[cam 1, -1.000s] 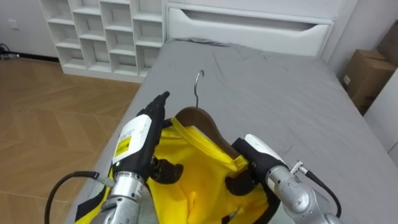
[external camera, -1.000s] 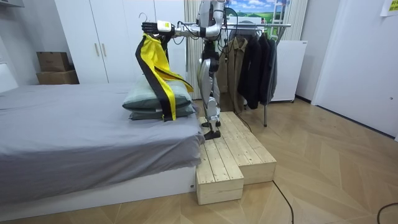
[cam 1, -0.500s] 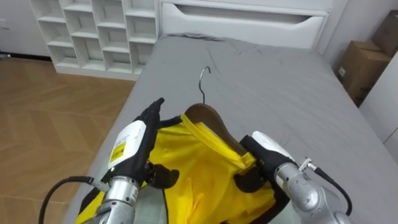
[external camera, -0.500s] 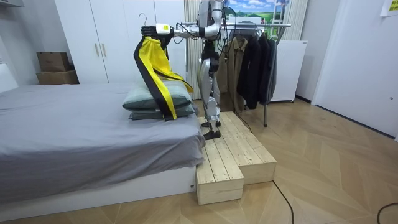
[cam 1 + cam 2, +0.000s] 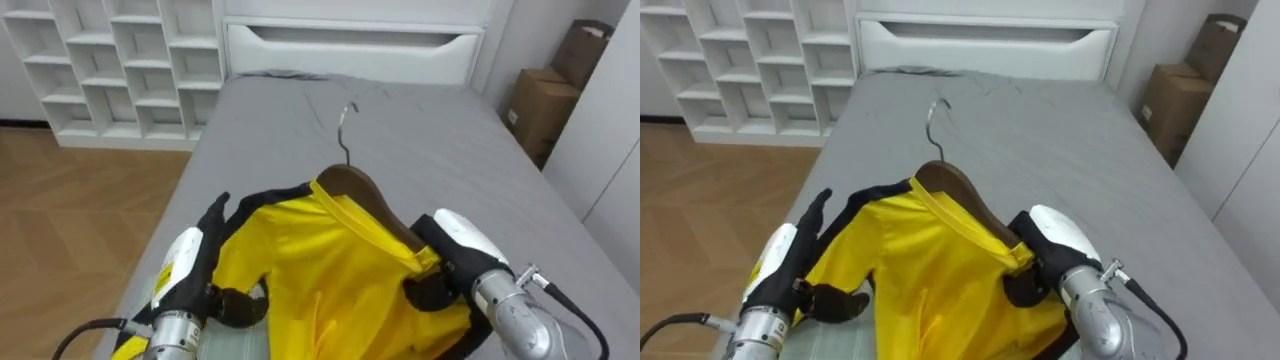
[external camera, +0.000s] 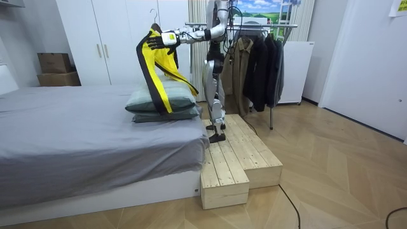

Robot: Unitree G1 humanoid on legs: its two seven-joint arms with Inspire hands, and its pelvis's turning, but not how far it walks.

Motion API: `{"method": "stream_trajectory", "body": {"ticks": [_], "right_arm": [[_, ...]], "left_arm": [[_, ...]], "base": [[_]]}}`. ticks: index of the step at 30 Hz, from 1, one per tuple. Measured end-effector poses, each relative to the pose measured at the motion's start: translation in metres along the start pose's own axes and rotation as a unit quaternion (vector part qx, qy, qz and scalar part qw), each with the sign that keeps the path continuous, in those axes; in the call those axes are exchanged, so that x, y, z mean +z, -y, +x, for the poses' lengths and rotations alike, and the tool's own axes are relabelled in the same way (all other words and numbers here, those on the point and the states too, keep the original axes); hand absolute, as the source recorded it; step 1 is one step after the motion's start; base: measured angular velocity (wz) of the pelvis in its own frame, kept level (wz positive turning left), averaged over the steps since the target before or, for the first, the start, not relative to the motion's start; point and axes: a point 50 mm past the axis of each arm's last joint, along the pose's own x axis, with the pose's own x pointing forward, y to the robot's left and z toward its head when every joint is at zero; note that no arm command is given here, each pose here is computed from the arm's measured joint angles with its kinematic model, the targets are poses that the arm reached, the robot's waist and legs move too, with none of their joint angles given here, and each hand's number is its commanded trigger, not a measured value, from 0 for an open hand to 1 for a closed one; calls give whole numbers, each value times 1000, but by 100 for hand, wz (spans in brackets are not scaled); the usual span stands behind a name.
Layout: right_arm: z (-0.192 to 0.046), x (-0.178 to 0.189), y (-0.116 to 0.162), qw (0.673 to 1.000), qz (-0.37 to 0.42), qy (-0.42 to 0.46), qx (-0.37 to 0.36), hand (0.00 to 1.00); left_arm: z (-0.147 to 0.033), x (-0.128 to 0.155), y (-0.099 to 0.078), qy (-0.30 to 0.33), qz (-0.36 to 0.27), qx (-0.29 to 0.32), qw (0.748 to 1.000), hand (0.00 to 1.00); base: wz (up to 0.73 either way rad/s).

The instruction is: Hang clothes

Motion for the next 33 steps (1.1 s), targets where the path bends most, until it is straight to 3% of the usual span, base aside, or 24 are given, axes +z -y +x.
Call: {"method": "stream_trajectory", "body": {"ticks": [5, 9, 16, 20, 27, 33], "right_arm": [[-15, -17, 4, 999, 4, -30, -37, 100], [-20, -23, 8, 998, 1, -43, -56, 100], [-36, -42, 5, 994, 8, -80, -80, 100], [-41, -48, 1, 993, 9, -93, -73, 100], [-47, -54, -4, 992, 11, -105, -67, 100], [-47, -53, -5, 992, 10, -104, -72, 100]], "left_arm": [[-17, -47, 5, -99, -4, 15, 995, 0], [-23, -59, 7, -119, 2, 22, 993, 0], [-49, -101, 17, -201, 25, 5, 979, 0], [-65, -123, 13, -248, 32, 9, 968, 0], [-81, -141, 7, -289, 41, 24, 956, 0], [-86, -146, -5, -297, 64, 78, 950, 0]], "base": [[-23], [-17], [-16], [-22], [-26], [-67]]}}
